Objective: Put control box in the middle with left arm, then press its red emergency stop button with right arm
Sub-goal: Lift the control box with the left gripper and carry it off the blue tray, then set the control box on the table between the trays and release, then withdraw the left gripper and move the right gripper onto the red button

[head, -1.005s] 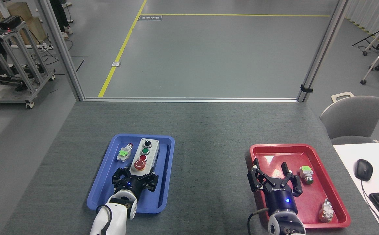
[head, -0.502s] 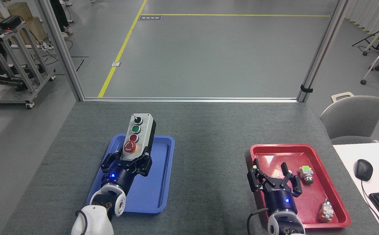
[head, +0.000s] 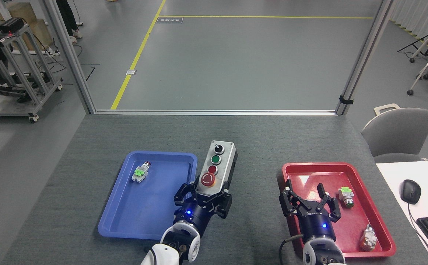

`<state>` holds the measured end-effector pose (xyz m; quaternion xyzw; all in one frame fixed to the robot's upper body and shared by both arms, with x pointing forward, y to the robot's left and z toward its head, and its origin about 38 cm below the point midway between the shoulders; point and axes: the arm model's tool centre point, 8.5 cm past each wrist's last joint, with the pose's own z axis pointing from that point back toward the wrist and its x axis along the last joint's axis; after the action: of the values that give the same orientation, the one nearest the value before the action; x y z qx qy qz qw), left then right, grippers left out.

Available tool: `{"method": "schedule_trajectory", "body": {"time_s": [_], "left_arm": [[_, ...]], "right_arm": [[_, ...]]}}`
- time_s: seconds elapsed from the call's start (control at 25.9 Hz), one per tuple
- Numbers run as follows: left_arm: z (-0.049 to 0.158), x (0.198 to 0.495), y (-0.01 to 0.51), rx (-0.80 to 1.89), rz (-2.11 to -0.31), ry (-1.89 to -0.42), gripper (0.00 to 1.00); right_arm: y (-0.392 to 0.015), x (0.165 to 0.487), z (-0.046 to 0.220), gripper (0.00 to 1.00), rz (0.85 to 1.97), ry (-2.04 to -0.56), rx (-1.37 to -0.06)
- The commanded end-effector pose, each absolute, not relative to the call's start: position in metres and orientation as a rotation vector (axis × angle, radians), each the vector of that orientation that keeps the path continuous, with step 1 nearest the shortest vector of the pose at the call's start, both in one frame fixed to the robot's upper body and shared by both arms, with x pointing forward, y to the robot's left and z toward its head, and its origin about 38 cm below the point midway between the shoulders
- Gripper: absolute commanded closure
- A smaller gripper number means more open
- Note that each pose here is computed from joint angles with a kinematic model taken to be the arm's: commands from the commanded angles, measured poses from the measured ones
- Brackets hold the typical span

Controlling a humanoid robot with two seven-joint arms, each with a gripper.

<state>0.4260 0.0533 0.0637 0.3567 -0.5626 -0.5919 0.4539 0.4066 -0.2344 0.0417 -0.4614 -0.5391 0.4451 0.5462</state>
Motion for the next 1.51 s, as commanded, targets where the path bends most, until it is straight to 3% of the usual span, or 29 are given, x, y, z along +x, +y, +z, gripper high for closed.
{"method": "schedule_trajectory", "body": {"time_s": [0.0,0.31,0.58,0.66,0.73,0.77,1.0,1.24,1.28,1.31,1.39,1.47], "left_arm": [[0.049,0.415,0.027,0.873,-1.552,-1.356,1.00],[-0.009,0.383,-0.003,0.812,-1.791,-1.241,1.00],[-0.015,0.378,-0.008,0.791,-1.834,-1.232,1.00],[-0.015,0.377,-0.010,0.792,-1.838,-1.234,0.63],[-0.012,0.378,-0.009,0.802,-1.827,-1.240,0.14],[-0.010,0.379,-0.009,0.808,-1.814,-1.241,0.03],[0.036,0.355,-0.015,0.792,-1.712,-1.449,0.02],[0.028,0.326,0.101,0.856,-1.744,-1.404,0.01],[0.030,0.325,0.120,0.858,-1.720,-1.404,0.01],[0.033,0.326,0.136,0.855,-1.695,-1.403,0.01],[0.042,0.331,0.173,0.854,-1.611,-1.403,0.01],[0.055,0.342,0.208,0.870,-1.521,-1.421,0.01]], "right_arm": [[-0.235,0.407,0.042,0.00,1.058,-1.275,-1.093],[-0.238,0.407,0.042,0.00,1.061,-1.271,-1.099],[-0.239,0.407,0.043,0.00,1.059,-1.270,-1.105],[-0.239,0.407,0.043,0.00,1.059,-1.270,-1.105],[-0.244,0.408,0.044,0.00,1.050,-1.263,-1.113],[-0.248,0.410,0.047,0.00,1.034,-1.266,-1.119],[-0.254,0.411,0.049,0.00,1.015,-1.254,-1.134],[-0.256,0.414,0.052,0.01,0.993,-1.246,-1.156],[-0.258,0.416,0.055,0.04,0.988,-1.243,-1.166],[-0.257,0.417,0.056,0.16,0.986,-1.247,-1.166],[-0.255,0.422,0.063,0.56,0.996,-1.276,-1.170],[-0.247,0.427,0.069,0.84,1.030,-1.333,-1.150]]}}
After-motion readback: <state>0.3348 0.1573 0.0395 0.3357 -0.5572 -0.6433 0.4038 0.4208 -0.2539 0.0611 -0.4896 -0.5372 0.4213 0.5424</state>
